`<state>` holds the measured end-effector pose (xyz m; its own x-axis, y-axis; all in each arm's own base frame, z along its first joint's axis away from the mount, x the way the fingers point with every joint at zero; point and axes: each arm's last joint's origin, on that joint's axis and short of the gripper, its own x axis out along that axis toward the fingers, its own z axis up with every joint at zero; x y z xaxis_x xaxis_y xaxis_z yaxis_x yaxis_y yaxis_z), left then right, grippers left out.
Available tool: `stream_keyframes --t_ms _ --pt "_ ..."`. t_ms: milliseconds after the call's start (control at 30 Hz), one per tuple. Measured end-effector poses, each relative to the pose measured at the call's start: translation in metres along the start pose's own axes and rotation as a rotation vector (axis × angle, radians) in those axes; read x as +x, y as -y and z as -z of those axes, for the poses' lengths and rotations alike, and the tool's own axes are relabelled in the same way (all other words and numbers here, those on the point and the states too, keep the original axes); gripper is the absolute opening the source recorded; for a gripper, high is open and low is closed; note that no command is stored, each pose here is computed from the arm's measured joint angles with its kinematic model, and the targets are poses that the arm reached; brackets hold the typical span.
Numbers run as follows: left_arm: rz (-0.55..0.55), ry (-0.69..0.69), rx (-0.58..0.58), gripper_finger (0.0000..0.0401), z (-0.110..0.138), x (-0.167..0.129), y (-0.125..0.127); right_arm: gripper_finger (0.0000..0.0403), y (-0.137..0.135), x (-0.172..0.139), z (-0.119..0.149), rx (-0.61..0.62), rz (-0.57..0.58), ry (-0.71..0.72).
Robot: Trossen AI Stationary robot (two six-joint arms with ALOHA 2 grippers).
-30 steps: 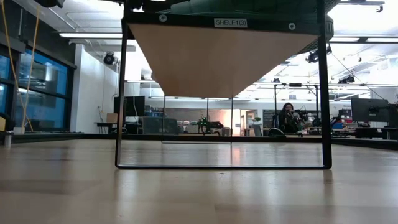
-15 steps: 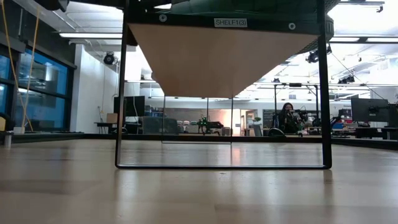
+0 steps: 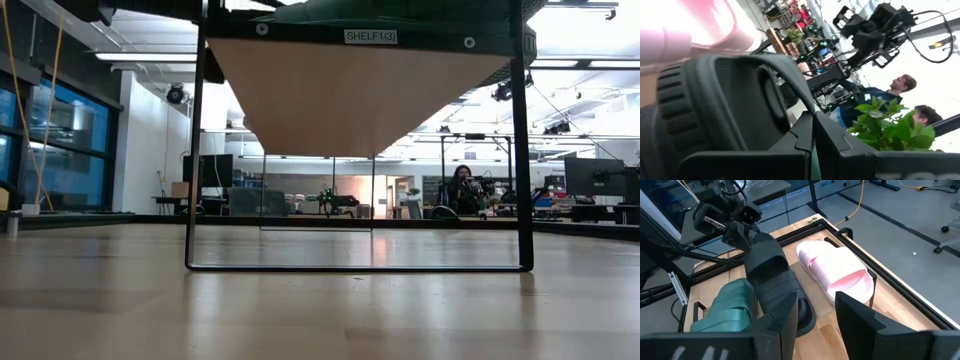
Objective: Pick and place slippers onto the shelf
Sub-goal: Put the black pair of slippers on the shelf
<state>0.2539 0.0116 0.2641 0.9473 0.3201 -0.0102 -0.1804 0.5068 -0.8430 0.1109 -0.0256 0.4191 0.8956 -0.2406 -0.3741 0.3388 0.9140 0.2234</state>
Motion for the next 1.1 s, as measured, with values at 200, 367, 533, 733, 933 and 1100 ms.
stream_keyframes --t_ms 200,367,533,733,933,1100 --pt "-0.015 -0.008 -0.015 0.0000 0.005 0.005 -0.005 0.0123 0.000 0.000 0.000 -0.008 -0.002 -0.001" --pt "-0.022 -0.011 -0.016 0.0000 0.005 0.005 -0.005 0.0123 -0.001 0.000 0.000 -0.008 -0.018 -0.005" --pt "-0.036 -0.014 -0.016 0.0000 0.006 0.005 -0.006 0.0123 -0.001 0.000 0.000 -0.011 -0.021 -0.006" --pt "-0.066 -0.023 -0.016 0.0000 0.007 0.005 -0.009 0.0123 -0.001 0.000 0.000 -0.011 -0.025 -0.007" --pt "-0.083 -0.030 -0.011 0.0000 0.008 0.005 -0.011 0.0123 -0.001 0.000 0.000 -0.011 -0.025 -0.007" --pt "-0.091 -0.035 -0.013 0.0000 0.008 0.005 -0.012 0.0123 -0.001 0.000 0.000 -0.008 -0.030 -0.008"
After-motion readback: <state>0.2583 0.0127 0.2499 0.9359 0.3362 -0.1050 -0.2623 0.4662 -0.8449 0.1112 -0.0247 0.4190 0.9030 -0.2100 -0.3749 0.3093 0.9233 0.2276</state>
